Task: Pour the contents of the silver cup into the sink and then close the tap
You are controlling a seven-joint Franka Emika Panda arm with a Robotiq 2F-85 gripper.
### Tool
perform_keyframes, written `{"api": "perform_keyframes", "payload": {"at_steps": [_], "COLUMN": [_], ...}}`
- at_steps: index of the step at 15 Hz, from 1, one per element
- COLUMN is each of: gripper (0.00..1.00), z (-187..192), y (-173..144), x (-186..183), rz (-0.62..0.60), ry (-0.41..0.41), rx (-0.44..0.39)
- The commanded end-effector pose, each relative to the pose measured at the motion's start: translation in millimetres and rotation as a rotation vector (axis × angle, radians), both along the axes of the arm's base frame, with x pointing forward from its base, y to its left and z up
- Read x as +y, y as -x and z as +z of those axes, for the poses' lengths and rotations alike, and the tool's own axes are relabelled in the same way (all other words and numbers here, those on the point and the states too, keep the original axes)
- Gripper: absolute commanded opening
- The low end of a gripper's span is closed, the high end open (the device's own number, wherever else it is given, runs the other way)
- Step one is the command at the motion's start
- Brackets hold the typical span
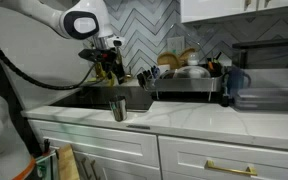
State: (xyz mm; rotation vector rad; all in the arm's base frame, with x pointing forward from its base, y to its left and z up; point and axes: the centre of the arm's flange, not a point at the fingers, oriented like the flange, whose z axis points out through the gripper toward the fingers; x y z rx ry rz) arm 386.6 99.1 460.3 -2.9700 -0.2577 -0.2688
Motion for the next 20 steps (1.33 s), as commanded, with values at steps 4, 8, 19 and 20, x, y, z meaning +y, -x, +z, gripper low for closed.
{"api": "perform_keyframes", "payload": {"at_steps": [4, 8, 19, 20], "gripper": [1.00, 1.00, 1.00, 1.00], "z": [0, 5, 2, -2], "y": [0, -12, -38, -36], "x": [0, -20, -142, -151], "rz": [0.000, -0.102, -0.567, -0.611], "ry": [0.000, -0.025, 0.021, 0.012], "rx": [0.001, 0.017, 0.119, 0.150]}}
